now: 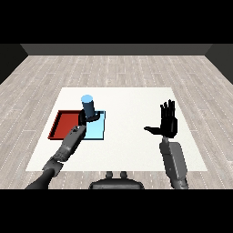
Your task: Pick the blue can and put it in the blue box
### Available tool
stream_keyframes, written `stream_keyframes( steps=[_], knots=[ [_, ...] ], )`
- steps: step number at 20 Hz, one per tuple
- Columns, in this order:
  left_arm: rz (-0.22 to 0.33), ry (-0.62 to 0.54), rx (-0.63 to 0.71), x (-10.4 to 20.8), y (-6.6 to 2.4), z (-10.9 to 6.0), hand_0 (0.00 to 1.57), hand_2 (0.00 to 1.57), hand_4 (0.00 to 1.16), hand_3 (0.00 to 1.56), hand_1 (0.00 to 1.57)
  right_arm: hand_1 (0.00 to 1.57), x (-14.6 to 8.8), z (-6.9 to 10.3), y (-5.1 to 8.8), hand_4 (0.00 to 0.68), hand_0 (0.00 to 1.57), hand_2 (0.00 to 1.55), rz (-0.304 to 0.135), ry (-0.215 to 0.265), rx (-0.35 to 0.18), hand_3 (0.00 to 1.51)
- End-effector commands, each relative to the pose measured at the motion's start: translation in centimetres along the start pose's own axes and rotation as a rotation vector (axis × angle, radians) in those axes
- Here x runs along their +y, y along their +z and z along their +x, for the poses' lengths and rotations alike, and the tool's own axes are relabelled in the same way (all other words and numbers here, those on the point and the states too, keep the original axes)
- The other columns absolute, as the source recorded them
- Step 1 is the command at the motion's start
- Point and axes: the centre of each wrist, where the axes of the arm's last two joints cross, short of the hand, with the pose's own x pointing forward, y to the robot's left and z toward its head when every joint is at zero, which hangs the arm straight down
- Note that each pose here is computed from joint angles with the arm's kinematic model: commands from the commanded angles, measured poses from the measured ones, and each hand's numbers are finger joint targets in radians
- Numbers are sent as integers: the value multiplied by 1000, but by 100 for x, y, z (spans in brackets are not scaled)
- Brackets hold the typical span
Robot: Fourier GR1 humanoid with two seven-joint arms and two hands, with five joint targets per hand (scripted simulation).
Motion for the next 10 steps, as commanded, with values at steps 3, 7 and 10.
stream_keyframes(
  steps=[3,7,10],
  knots=[
    [49,-115,199,184,-200,-167,1571,1571,1055,1485,1571,0,-74,-127,-77,0,0,0,-15,25,23,0],
    [61,-189,319,10,-89,-333,1571,1531,992,1392,1571,0,-9,-223,-96,0,0,0,-32,-4,55,0],
    [82,-292,403,212,42,-621,1510,1396,900,1182,1510,0,-172,-150,-107,0,0,0,-30,13,47,0]
  ],
)
